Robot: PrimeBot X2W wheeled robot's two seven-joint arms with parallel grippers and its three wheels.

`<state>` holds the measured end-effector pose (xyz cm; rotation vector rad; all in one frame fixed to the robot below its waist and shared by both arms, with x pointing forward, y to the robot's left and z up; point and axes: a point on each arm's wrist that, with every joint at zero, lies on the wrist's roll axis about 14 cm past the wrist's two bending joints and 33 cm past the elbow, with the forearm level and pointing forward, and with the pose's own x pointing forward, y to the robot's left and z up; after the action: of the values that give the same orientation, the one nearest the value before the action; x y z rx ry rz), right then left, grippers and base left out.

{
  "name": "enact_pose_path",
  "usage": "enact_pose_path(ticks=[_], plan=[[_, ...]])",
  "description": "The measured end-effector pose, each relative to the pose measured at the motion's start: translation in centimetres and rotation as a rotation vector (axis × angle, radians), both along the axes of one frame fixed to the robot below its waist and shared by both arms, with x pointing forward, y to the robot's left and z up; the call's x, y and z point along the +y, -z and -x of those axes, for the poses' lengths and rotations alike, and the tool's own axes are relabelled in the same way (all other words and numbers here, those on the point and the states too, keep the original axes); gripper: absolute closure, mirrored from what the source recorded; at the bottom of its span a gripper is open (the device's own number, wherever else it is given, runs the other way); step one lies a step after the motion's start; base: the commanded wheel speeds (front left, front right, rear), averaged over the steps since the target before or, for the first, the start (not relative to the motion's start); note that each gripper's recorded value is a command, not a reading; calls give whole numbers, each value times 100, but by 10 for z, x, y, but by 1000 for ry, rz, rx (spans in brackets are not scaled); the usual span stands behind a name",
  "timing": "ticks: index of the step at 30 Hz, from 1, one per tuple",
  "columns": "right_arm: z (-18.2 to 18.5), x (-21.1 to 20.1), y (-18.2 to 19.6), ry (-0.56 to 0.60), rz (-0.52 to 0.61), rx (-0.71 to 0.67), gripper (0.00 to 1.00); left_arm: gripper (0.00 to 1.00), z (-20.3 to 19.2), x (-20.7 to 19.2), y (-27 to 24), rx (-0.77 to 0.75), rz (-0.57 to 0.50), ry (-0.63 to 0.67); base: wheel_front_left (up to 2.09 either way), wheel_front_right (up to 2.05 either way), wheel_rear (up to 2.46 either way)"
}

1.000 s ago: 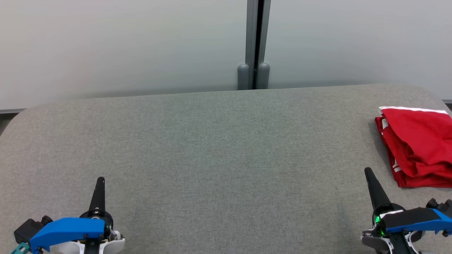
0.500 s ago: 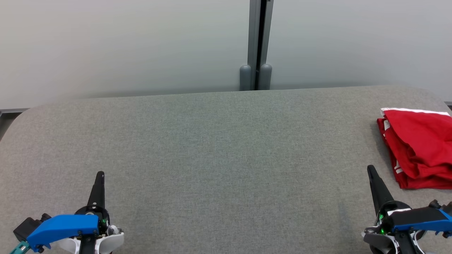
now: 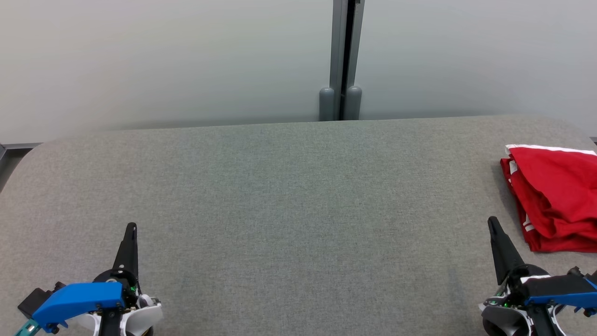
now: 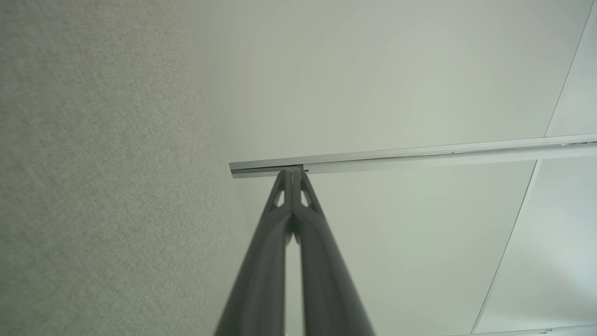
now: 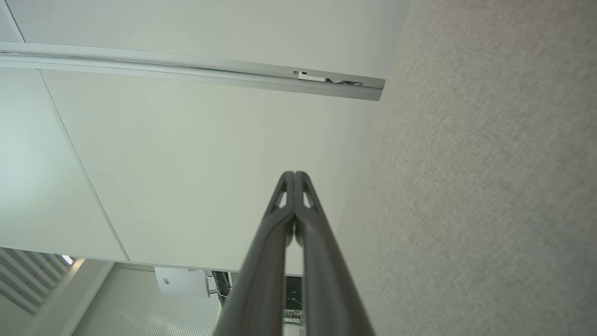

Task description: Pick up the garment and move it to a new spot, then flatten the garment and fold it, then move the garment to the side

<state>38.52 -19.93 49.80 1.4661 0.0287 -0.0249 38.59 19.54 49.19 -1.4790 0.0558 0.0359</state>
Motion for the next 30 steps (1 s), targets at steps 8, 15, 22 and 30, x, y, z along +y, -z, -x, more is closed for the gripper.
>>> enact_pose_path(ticks=[8,15,22,30], plan=[[-1,0,-3,3,-58,-12,100,100,-1,3,-7,-27,50,-9,0,0,0],[-2,0,-5,4,-109,-21,100,100,-2,5,-12,-47,94,-15,0,0,0],[-2,0,-5,4,-110,-22,100,100,-2,5,-12,-48,94,-15,0,0,0],[-2,0,-5,4,-110,-22,100,100,-2,5,-12,-48,94,-15,0,0,0]])
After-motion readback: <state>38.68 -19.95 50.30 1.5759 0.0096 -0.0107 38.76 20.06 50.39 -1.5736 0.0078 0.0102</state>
